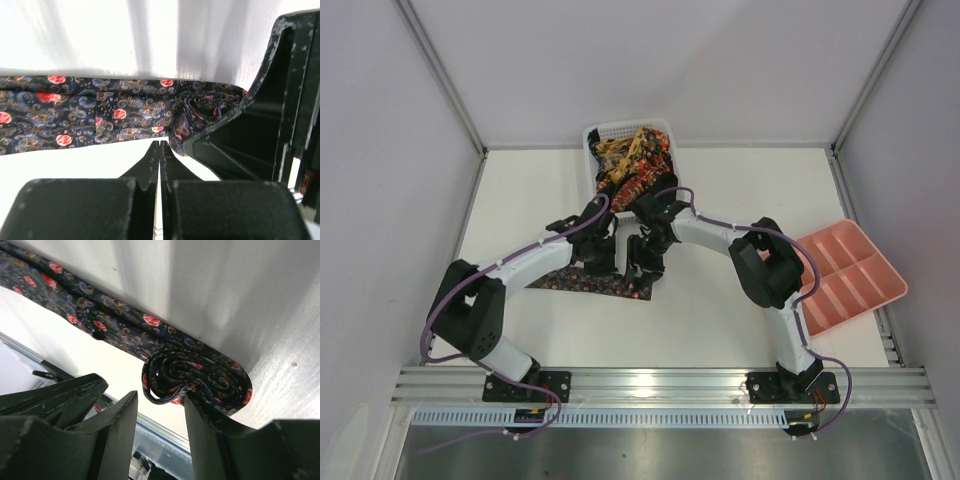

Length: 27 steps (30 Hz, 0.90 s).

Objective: Roll the ties
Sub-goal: Roll the tie

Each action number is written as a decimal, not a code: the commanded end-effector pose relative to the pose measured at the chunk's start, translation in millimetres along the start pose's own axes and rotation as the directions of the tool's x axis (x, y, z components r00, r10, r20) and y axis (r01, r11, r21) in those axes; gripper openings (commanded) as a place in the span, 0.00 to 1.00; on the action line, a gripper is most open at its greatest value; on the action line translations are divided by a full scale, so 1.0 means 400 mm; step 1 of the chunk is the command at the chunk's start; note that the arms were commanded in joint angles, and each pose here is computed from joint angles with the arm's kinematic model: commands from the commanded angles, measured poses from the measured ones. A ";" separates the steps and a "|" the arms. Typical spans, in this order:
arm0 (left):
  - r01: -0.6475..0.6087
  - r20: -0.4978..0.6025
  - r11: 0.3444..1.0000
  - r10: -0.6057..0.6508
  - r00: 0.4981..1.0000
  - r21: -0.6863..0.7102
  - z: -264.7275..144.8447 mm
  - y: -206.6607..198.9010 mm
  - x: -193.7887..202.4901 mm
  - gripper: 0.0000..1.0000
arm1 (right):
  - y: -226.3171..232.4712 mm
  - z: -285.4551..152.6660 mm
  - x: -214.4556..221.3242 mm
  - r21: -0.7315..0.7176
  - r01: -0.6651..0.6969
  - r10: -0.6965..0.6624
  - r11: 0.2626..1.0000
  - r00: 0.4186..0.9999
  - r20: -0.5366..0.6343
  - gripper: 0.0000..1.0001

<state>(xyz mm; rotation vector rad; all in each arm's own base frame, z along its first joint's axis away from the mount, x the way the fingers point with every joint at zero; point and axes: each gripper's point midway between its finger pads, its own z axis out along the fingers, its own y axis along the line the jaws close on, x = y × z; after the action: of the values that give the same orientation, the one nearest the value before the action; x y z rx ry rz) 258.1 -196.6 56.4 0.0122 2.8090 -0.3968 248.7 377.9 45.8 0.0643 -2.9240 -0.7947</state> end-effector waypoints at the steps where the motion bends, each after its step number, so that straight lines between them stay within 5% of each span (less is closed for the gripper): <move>1: -0.001 0.042 1.000 0.000 0.999 0.014 -0.044 0.003 -0.019 0.01 | 0.033 -0.023 -0.029 -0.076 0.059 -0.054 0.995 0.996 0.074 0.49; 9: 0.020 0.042 0.999 -0.022 0.999 0.048 -0.058 -0.003 -0.012 0.01 | 0.050 -0.028 -0.038 -0.150 0.098 -0.079 0.984 0.989 0.126 0.47; 19: 0.029 0.027 0.996 -0.032 0.999 0.087 -0.060 -0.022 -0.005 0.01 | 0.022 0.002 -0.044 -0.172 0.094 -0.069 0.981 0.987 0.144 0.30; 27: 0.031 0.017 0.994 -0.032 0.999 0.103 -0.056 -0.027 0.001 0.00 | 0.036 -0.020 -0.060 -0.236 0.120 -0.076 0.964 0.979 0.189 0.31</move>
<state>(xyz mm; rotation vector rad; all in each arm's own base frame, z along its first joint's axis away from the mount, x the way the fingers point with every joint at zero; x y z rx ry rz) 248.3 -197.3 68.2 0.0022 2.8069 -0.4865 259.2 386.7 43.5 0.1130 -2.9194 -1.1504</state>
